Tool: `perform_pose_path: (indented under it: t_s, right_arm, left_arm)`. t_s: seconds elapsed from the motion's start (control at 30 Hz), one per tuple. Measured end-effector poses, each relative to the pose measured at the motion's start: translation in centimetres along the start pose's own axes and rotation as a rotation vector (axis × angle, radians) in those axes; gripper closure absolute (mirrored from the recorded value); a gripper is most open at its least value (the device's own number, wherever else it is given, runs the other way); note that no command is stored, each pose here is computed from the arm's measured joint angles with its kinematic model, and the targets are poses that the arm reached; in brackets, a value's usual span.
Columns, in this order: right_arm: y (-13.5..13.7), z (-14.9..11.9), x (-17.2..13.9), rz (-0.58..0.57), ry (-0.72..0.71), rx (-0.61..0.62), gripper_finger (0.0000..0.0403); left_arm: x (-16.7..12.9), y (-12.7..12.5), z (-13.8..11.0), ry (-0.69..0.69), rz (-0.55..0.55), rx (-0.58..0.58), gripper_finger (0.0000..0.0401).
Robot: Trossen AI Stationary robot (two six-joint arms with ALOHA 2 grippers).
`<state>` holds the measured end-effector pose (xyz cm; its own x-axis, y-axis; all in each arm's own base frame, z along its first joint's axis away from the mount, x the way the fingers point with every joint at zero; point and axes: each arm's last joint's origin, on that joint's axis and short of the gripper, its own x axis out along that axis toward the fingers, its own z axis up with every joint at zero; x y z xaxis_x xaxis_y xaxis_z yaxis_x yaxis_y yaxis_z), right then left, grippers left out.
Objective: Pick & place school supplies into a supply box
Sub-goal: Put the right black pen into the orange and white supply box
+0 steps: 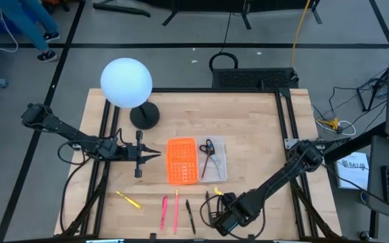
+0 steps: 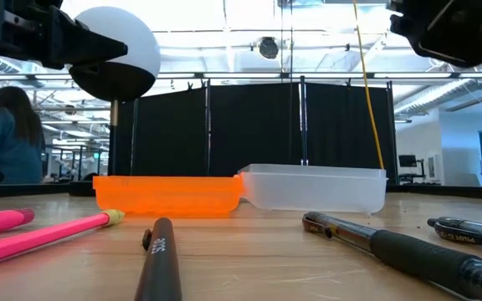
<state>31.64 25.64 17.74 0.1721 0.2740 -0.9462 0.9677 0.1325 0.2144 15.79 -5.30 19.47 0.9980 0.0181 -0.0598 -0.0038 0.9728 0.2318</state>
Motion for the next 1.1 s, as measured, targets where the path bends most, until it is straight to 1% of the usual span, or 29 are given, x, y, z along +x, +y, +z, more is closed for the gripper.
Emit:
perform_pose_path:
  t_s: [0.17,0.3,0.37,0.53,0.67,0.73,0.83,1.1]
  right_arm:
    - [-0.1,0.3,1.1,-0.013,-0.008,0.003,0.0191]
    - [0.2,1.1,2.7,-0.033,-0.02,-0.019,0.0192]
    - [0.4,1.5,3.6,-0.056,0.004,-0.028,0.0193]
    - [0.1,2.5,5.6,-0.174,0.063,-0.038,0.0193]
    - [-0.8,2.9,6.1,-0.272,0.049,-0.062,0.0202]
    - [-1.1,3.0,6.1,-0.294,0.024,-0.085,0.0215]
    - [-1.2,3.1,6.0,-0.294,-0.002,-0.131,0.0248]
    - [-1.2,3.3,6.0,-0.282,-0.037,-0.228,0.0361]
  left_arm:
    - [0.0,0.0,0.0,0.001,0.001,0.0,0.0359]
    - [0.0,0.0,-0.1,0.006,0.0,-0.006,0.0359]
    - [0.0,0.0,-0.1,0.006,0.0,-0.017,0.0359]
    - [0.0,0.0,-0.1,0.007,0.0,-0.043,0.0359]
    - [0.0,0.0,-0.2,0.017,-0.002,-0.053,0.0359]
    - [0.0,0.0,-0.2,0.024,-0.004,-0.055,0.0359]
    - [0.0,-0.1,-0.3,0.031,-0.005,-0.066,0.0359]
    - [0.0,-0.1,-0.3,0.034,-0.006,-0.08,0.0359]
